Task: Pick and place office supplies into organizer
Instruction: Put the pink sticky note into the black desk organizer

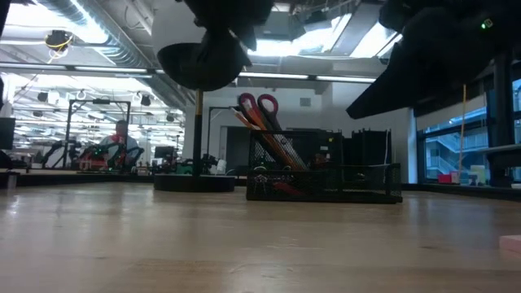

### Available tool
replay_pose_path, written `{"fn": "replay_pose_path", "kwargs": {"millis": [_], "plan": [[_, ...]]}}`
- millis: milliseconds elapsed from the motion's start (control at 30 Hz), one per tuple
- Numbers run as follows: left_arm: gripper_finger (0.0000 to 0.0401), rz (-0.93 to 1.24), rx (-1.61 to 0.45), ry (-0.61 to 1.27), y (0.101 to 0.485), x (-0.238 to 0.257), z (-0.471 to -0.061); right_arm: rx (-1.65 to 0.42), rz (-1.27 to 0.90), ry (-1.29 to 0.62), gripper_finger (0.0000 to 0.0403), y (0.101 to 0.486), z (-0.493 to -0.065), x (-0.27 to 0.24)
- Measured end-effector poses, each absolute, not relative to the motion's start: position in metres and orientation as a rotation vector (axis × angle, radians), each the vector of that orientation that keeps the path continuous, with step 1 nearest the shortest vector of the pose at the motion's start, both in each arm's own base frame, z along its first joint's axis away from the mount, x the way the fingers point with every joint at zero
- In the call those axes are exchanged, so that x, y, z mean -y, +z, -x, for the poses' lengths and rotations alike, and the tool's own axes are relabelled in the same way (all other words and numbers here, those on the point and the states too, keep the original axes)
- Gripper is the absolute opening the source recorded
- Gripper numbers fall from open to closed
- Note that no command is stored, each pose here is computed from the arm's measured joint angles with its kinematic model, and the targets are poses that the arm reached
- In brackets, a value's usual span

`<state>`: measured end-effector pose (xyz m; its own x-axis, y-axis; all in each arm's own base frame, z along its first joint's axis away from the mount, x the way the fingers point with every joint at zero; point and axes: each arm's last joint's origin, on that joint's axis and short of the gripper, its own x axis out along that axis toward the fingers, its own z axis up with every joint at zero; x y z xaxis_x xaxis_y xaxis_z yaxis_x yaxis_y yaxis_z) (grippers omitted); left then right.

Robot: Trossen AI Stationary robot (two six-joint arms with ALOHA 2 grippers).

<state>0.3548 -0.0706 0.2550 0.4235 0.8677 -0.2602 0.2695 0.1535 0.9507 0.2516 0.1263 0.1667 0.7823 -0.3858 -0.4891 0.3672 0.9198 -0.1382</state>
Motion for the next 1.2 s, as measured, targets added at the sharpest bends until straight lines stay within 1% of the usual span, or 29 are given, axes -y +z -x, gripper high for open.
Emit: {"fn": "replay_pose_path", "kwargs": {"millis": [100,167,267,333,400,467,600,700,833,1000,1200], "plan": [[0.0122,-1.198,-1.009,0.555,0.261,0.076,-0.349,-0.581,0.002,-0.320,0.0236,0.173,-0.251,-0.128],[0.0122,-0.986,-0.947,0.467,0.264,0.078,-0.346,-0.625,-0.047,-0.230,0.0236,0.180,-0.250,-0.131],[0.0122,-0.650,-0.896,0.245,0.268,0.082,-0.343,-0.709,-0.178,-0.044,0.0236,0.190,-0.244,-0.134],[0.0122,-0.467,-0.877,0.098,0.268,0.085,-0.345,-0.759,-0.267,0.096,0.0236,0.198,-0.239,-0.136],[0.0123,-0.345,-0.847,-0.024,0.269,0.089,-0.349,-0.790,-0.331,0.208,0.0236,0.204,-0.235,-0.138],[0.0123,-0.258,-0.781,-0.115,0.268,0.095,-0.356,-0.806,-0.361,0.266,0.0236,0.207,-0.233,-0.139],[0.0123,-0.219,-0.674,-0.252,0.254,0.114,-0.370,-0.844,-0.345,0.307,0.0236,0.203,-0.230,-0.146],[0.0123,-0.227,-0.605,-0.296,0.243,0.130,-0.378,-0.908,-0.306,0.327,0.0236,0.194,-0.225,-0.155],[0.0123,-0.211,-0.517,-0.314,0.228,0.151,-0.388,-0.933,-0.214,0.401,0.0236,0.186,-0.216,-0.172],[0.0123,-0.190,-0.363,-0.361,0.207,0.183,-0.400,-0.963,-0.160,0.454,0.0236,0.176,-0.206,-0.190],[0.0123,-0.155,-0.184,-0.350,0.187,0.210,-0.407,-1.033,-0.102,0.427,0.0236,0.151,-0.204,-0.201]]}}
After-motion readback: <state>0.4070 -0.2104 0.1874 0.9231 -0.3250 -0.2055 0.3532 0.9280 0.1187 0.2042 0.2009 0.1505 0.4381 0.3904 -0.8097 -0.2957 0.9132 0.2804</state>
